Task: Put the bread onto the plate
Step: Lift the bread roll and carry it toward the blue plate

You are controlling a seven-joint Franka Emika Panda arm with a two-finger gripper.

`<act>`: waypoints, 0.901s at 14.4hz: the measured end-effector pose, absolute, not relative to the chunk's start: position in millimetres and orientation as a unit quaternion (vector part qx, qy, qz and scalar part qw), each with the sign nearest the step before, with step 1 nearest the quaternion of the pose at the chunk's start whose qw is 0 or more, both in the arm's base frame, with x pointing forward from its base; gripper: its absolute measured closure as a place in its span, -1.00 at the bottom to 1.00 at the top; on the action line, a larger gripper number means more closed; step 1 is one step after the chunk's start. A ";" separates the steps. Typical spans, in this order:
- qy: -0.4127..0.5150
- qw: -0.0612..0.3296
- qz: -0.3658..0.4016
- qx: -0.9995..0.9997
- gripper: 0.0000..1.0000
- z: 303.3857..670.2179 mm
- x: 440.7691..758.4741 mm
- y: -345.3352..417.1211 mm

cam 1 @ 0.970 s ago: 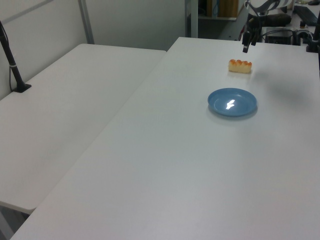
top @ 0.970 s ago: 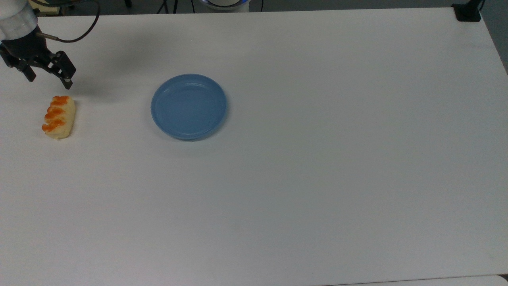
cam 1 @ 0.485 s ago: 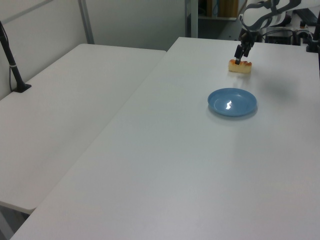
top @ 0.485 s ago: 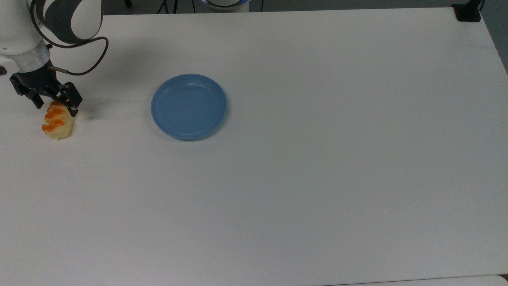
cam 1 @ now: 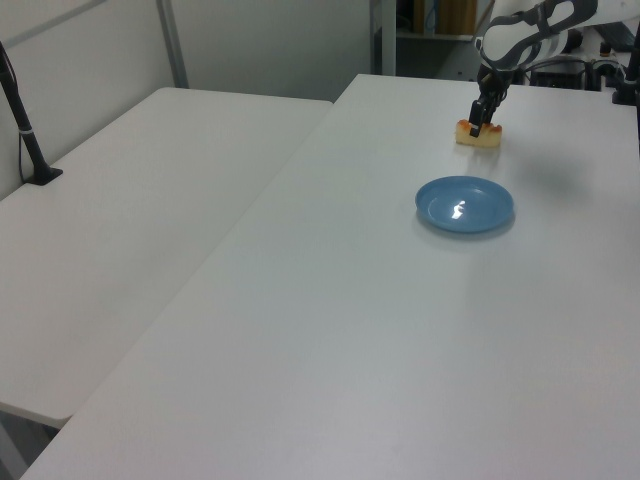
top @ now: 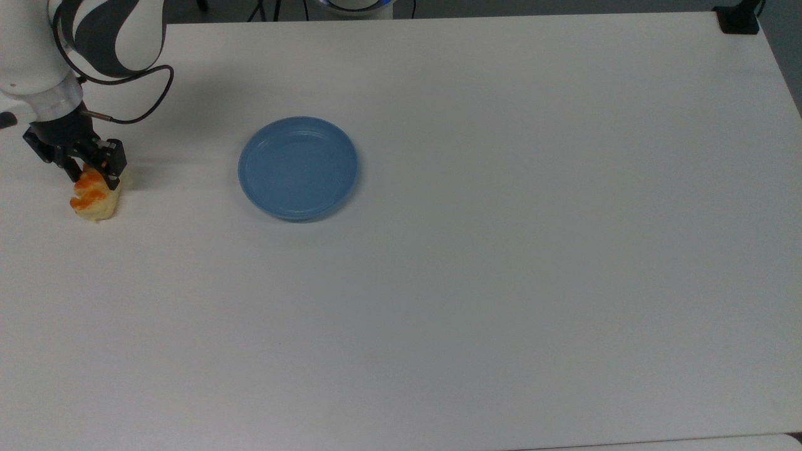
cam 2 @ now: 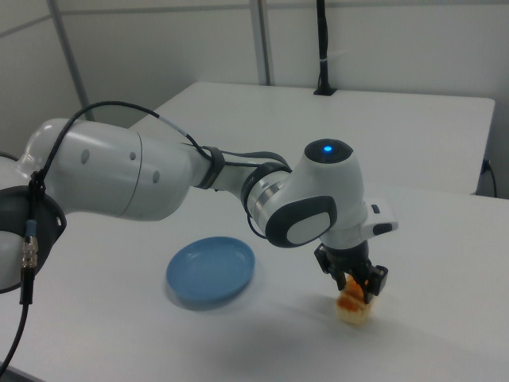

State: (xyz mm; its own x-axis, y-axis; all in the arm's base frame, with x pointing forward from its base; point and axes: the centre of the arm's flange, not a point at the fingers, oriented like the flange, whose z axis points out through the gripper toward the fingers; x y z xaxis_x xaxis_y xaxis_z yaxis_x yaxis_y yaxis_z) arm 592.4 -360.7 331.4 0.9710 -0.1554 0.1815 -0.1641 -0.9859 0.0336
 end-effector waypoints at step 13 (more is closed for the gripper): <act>-0.022 -0.034 0.052 0.998 0.51 455.3 583.5 -283.3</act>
